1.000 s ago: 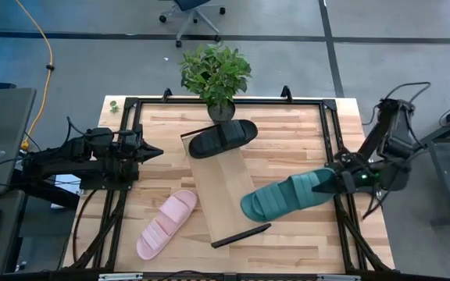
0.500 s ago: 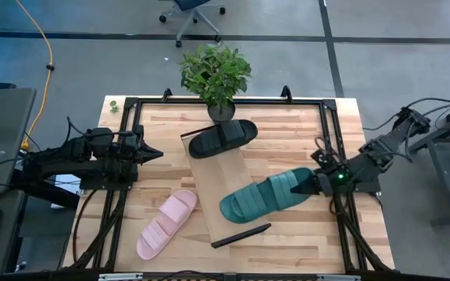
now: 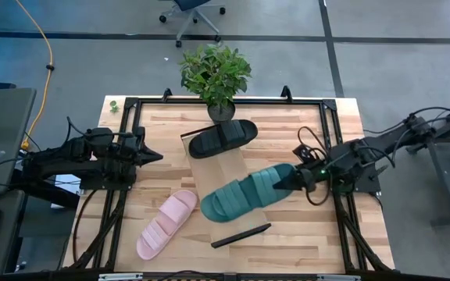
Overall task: Pick and place slides into the shelf
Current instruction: Put the green slides on the shelf
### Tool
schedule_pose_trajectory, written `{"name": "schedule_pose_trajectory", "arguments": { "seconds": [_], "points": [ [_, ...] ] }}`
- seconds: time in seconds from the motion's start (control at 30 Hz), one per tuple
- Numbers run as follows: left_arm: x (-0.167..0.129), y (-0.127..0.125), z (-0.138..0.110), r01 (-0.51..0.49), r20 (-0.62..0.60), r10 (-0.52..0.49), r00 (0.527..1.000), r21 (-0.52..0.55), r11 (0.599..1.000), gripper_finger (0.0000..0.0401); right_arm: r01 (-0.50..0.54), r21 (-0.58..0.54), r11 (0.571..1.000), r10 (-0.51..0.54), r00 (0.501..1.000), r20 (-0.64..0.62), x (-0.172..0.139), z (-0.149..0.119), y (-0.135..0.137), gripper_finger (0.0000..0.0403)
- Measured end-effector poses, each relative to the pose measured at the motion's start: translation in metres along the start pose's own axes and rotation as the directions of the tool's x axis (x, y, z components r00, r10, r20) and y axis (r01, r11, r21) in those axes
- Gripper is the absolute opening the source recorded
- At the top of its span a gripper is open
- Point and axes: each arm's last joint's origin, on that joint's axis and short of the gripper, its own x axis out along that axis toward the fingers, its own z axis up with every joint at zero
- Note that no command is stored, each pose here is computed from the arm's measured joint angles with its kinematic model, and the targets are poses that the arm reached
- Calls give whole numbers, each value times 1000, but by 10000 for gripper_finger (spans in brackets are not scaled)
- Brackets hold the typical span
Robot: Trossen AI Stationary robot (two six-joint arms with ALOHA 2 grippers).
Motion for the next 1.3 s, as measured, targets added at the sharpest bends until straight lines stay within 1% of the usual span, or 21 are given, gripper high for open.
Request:
{"name": "schedule_pose_trajectory", "arguments": {
  "seconds": [0.23, 0.37, 0.53, 0.67, 0.9, 1.13, 1.3],
  "points": [
    [0, 0, 0, 16, -1, -16, 1000, 11, 1000, 1, -7, 12, 1000, 7, 1000, -18, 23, 8, -7, 2],
    [0, -1, 0, 23, -2, -23, 1000, 11, 1000, 1, -6, 18, 1000, 7, 998, -54, 42, 7, -12, 2],
    [0, -1, 0, 52, -5, -52, 999, 11, 999, 1, 13, 57, 998, -11, 999, -49, 54, 2, -16, 2],
    [0, -2, 0, 57, -6, -57, 998, 17, 998, 1, 44, 77, 996, -44, 999, -11, 57, -4, -17, 2],
    [0, -2, 0, 61, -6, -60, 998, 41, 997, 1, 70, 118, 991, -78, 994, 70, 55, -14, -15, 2],
    [0, -2, 0, 77, -8, -76, 997, 41, 996, 1, 138, 169, 976, -151, 986, 70, 53, -27, -18, 2],
    [0, -2, 0, 87, -9, -86, 996, 41, 995, 1, 134, 191, 972, -153, 984, 87, 52, -32, -17, 2]
  ]
}}
